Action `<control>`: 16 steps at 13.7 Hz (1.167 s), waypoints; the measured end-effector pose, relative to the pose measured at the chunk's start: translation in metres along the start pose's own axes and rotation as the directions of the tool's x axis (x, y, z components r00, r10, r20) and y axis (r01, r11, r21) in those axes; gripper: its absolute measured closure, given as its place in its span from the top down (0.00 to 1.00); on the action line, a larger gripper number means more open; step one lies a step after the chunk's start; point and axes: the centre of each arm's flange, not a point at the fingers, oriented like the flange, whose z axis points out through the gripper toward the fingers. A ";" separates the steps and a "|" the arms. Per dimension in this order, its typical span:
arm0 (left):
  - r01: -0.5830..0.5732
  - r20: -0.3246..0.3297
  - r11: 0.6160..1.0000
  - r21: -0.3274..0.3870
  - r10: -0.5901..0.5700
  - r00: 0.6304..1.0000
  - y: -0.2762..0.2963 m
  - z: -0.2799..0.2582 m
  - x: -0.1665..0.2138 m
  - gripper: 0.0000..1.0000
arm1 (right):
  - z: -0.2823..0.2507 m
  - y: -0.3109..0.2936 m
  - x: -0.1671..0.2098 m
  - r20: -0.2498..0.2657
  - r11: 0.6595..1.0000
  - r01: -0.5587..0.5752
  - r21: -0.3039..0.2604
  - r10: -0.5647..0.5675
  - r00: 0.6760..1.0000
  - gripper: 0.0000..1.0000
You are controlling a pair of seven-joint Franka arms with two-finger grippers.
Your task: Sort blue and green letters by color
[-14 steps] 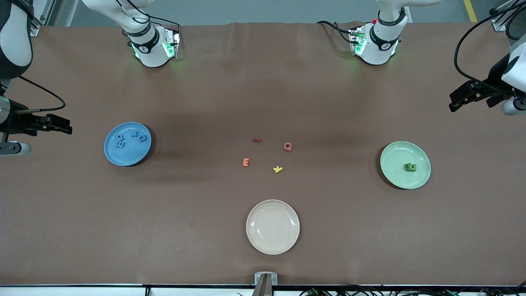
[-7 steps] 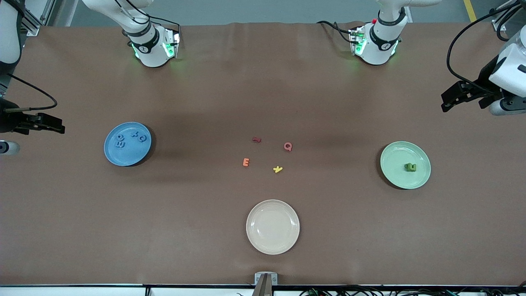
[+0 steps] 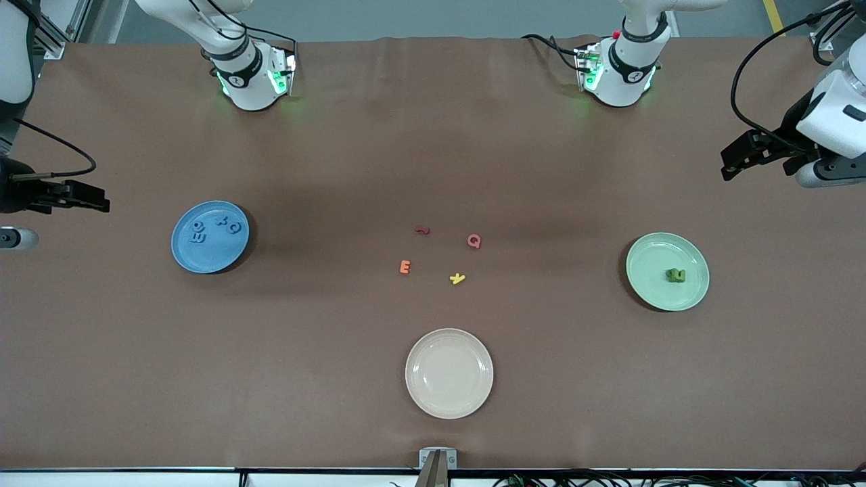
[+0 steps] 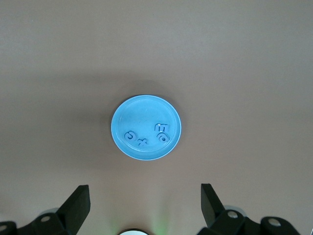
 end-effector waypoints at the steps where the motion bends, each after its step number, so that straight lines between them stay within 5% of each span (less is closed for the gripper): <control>1: 0.000 0.001 1.000 0.000 0.000 1.000 0.000 0.000 0.000 1.00 | -0.002 0.002 -0.004 -0.004 1.000 -0.002 0.003 0.002 1.000 1.00; 16: -0.003 -0.015 1.000 -0.002 0.003 1.000 0.001 -0.010 0.000 1.00 | -0.053 0.000 -0.071 -0.100 1.000 0.011 0.022 -0.009 0.995 1.00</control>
